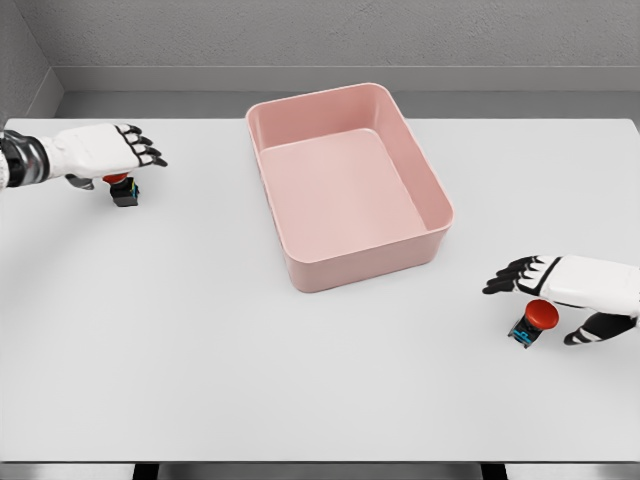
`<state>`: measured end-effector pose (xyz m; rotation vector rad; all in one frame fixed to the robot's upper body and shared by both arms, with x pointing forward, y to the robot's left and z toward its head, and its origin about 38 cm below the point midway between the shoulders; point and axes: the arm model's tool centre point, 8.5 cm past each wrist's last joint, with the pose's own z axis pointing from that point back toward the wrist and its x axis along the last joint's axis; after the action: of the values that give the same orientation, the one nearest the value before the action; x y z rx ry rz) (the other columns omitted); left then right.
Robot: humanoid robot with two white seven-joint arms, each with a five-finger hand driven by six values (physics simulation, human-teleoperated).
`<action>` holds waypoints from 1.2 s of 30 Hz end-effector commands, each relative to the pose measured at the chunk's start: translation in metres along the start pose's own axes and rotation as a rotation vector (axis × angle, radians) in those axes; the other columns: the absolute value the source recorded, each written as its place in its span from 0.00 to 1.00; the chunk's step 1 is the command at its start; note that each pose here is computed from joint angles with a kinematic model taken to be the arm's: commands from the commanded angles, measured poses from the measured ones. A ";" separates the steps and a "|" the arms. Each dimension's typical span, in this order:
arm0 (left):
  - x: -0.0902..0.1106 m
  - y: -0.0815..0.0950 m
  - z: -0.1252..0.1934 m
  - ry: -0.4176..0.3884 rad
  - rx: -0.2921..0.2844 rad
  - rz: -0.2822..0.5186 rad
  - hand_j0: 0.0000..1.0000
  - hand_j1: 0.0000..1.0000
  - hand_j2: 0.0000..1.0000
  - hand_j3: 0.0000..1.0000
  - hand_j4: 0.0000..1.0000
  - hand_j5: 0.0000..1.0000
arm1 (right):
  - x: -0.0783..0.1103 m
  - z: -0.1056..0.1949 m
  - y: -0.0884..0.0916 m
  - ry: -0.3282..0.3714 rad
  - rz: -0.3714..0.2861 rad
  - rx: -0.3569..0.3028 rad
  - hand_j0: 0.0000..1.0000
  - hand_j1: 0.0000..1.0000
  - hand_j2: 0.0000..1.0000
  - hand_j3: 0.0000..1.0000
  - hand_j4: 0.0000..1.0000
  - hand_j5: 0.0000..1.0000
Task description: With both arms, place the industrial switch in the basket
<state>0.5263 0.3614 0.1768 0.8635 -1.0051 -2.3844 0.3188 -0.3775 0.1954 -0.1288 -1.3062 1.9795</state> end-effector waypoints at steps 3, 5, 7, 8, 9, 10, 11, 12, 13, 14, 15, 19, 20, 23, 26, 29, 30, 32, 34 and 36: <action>0.003 0.003 -0.002 -0.011 -0.003 -0.027 1.00 1.00 1.00 1.00 1.00 1.00 | 0.002 -0.007 0.005 -0.013 -0.009 -0.002 1.00 1.00 1.00 1.00 1.00 1.00; 0.002 0.001 -0.001 -0.009 -0.010 -0.034 1.00 1.00 1.00 1.00 1.00 1.00 | 0.001 -0.007 0.005 -0.012 -0.009 -0.002 1.00 1.00 1.00 1.00 1.00 1.00; 0.001 -0.002 0.002 -0.005 -0.019 -0.035 1.00 1.00 1.00 1.00 1.00 1.00 | 0.001 -0.007 0.006 -0.012 -0.010 -0.001 1.00 1.00 1.00 1.00 1.00 1.00; 0.000 -0.003 0.003 -0.003 -0.020 -0.035 1.00 1.00 1.00 1.00 1.00 1.00 | 0.001 -0.007 0.006 -0.010 -0.009 0.000 1.00 1.00 1.00 1.00 1.00 1.00; 0.000 -0.003 0.003 -0.003 -0.024 -0.037 1.00 1.00 1.00 1.00 1.00 1.00 | 0.000 -0.007 0.006 -0.009 -0.010 0.000 1.00 1.00 1.00 1.00 1.00 1.00; 0.000 -0.005 0.003 -0.004 -0.028 -0.042 1.00 1.00 1.00 1.00 1.00 1.00 | 0.000 -0.007 0.006 -0.009 -0.011 -0.001 1.00 1.00 1.00 1.00 1.00 1.00; 0.001 -0.006 0.003 -0.004 -0.030 -0.041 1.00 1.00 1.00 1.00 1.00 1.00 | 0.000 -0.007 0.007 -0.005 0.001 0.006 1.00 1.00 1.00 1.00 1.00 1.00; 0.001 -0.006 0.003 -0.006 -0.030 -0.040 1.00 1.00 1.00 1.00 1.00 1.00 | -0.001 -0.007 0.007 -0.001 0.004 0.009 1.00 1.00 1.00 1.00 1.00 1.00; 0.002 -0.007 0.003 -0.007 -0.031 -0.040 1.00 1.00 1.00 1.00 1.00 1.00 | 0.000 -0.009 0.008 -0.007 0.000 0.005 1.00 1.00 1.00 1.00 1.00 1.00; 0.003 -0.006 0.002 -0.010 -0.029 -0.042 1.00 1.00 1.00 1.00 1.00 1.00 | 0.000 -0.011 0.009 -0.010 0.001 0.004 1.00 1.00 1.00 1.00 1.00 1.00; 0.004 -0.004 0.001 -0.014 -0.025 -0.045 1.00 1.00 1.00 1.00 1.00 1.00 | 0.001 -0.014 0.012 -0.012 0.009 0.019 1.00 1.00 1.00 1.00 1.00 1.00; 0.007 -0.004 -0.001 -0.024 -0.032 -0.067 1.00 1.00 1.00 1.00 1.00 1.00 | 0.002 -0.021 0.013 -0.027 0.002 0.008 1.00 1.00 1.00 1.00 1.00 1.00; 0.007 -0.003 -0.001 -0.025 -0.032 -0.068 1.00 1.00 1.00 1.00 1.00 1.00 | 0.002 -0.021 0.013 -0.027 0.003 0.008 1.00 1.00 1.00 1.00 1.00 1.00; 0.007 -0.001 -0.001 -0.027 -0.027 -0.071 1.00 1.00 1.00 1.00 1.00 1.00 | 0.002 -0.021 0.014 -0.026 0.003 0.010 1.00 1.00 1.00 1.00 1.00 1.00; 0.008 -0.002 -0.001 -0.027 -0.028 -0.070 1.00 1.00 1.00 1.00 1.00 1.00 | 0.002 -0.021 0.014 -0.023 0.003 0.011 1.00 1.00 1.00 1.00 1.00 1.00; 0.010 -0.003 0.000 -0.035 -0.027 -0.075 1.00 1.00 1.00 1.00 1.00 1.00 | -0.001 -0.019 0.016 -0.015 0.001 0.015 1.00 1.00 1.00 1.00 1.00 1.00; 0.010 -0.004 0.001 -0.035 -0.030 -0.076 1.00 1.00 1.00 1.00 1.00 1.00 | -0.001 -0.019 0.016 -0.013 0.002 0.017 1.00 1.00 1.00 1.00 1.00 1.00; 0.008 -0.005 0.004 -0.030 -0.028 -0.075 1.00 1.00 1.00 1.00 1.00 1.00 | -0.002 -0.018 0.016 -0.007 0.011 0.023 1.00 1.00 1.00 1.00 1.00 1.00; 0.006 -0.006 0.006 -0.026 -0.023 -0.073 0.95 0.95 0.95 0.95 0.95 0.95 | -0.004 -0.017 0.017 0.000 0.012 0.025 1.00 1.00 1.00 1.00 1.00 1.00; 0.005 -0.007 0.009 -0.022 -0.023 -0.076 0.94 0.94 0.94 0.94 0.94 0.94 | -0.006 -0.017 0.017 0.009 0.019 0.032 1.00 1.00 1.00 1.00 1.00 1.00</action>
<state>0.5165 0.3650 0.1731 0.8786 -0.9613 -2.4766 0.3211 -0.3702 0.1715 -0.1283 -1.2798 2.0133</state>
